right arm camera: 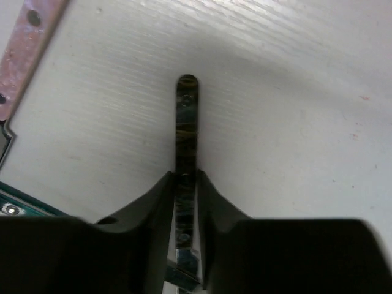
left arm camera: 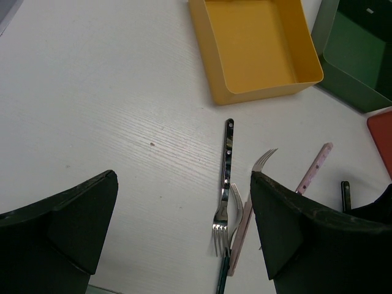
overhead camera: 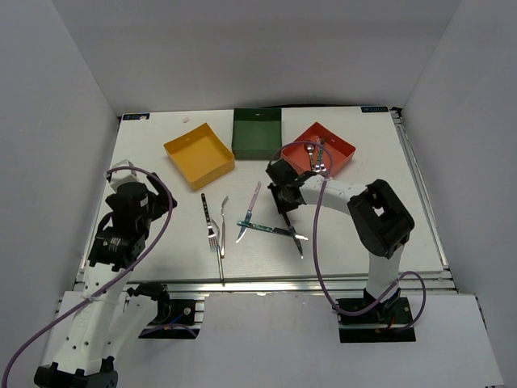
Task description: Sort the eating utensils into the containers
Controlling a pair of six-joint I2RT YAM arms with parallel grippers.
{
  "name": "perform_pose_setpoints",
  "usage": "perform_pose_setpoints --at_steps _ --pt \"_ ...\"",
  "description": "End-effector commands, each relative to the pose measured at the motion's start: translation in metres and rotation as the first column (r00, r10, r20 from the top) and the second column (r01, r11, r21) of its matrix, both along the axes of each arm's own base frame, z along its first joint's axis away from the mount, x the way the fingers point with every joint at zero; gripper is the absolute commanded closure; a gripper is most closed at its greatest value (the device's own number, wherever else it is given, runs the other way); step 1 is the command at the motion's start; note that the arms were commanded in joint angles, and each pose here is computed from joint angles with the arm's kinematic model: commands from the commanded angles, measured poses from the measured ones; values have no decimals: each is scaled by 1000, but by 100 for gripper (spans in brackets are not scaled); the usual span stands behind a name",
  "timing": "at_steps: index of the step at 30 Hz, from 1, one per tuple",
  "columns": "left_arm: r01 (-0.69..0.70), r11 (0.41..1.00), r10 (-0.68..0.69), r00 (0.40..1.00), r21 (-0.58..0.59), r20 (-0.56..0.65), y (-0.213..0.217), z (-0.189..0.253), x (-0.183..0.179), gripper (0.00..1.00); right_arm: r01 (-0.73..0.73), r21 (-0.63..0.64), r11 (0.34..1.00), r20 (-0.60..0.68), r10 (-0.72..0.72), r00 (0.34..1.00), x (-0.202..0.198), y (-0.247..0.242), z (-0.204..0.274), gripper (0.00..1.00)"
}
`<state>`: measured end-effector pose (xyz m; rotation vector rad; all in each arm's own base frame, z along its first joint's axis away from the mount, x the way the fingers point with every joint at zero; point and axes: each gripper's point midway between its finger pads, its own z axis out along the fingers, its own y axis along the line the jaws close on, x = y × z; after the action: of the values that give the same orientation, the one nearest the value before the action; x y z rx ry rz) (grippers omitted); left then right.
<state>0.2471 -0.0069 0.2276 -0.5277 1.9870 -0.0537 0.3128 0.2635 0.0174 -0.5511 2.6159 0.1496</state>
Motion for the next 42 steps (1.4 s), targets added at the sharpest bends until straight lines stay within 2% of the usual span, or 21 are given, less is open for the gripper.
perform_pose_setpoints --at_steps 1,4,8,12,19,21,23,24,26,28,34,39,42 --pt "-4 1000 4 1000 3 7 0 1 -1 2 13 -39 999 9 -12 1000 1 -2 -12 82" --pt "8 1000 -8 1000 5 -5 -2 -2 1 2 10 -19 1000 79 -8 997 19 6 9 100" --pt "8 1000 -8 1000 6 -10 -2 -2 0 2 -16 19 1000 239 11 971 60 26 66 100" --pt "0 1000 0 1000 -7 28 0 5 -4 2 -25 91 996 450 -19 893 105 48 156 100" --pt "11 1000 -11 1000 -6 16 -2 3 -2 2 -53 182 982 623 -73 779 138 64 232 100" --pt "22 1000 -22 1000 -6 2 -4 0 -1 2 -71 220 973 684 -102 723 147 69 251 100" --pt "25 1000 -25 1000 -6 -3 -5 -2 0 2 -84 220 972 725 -105 680 155 70 256 100" --pt "24 1000 -24 1000 -5 -5 -5 -2 0 2 -139 229 963 773 -94 627 162 81 270 100" --pt "21 1000 -21 1000 -4 0 -4 -1 -1 2 -186 190 964 821 -53 568 176 86 282 100" --pt "27 1000 -27 1000 -9 15 -5 2 -2 2 -231 181 956 840 -28 542 197 91 277 100" --pt "28 1000 -27 1000 -8 13 -5 1 0 2 -345 228 911 838 -3 545 263 98 283 100" --pt "1 1000 -1 1000 -6 17 -1 2 -2 2 -420 139 897 884 79 462 285 110 276 100" --pt "-7 1000 7 1000 -6 22 1 3 -3 2 -442 114 890 879 117 462 291 110 265 100"
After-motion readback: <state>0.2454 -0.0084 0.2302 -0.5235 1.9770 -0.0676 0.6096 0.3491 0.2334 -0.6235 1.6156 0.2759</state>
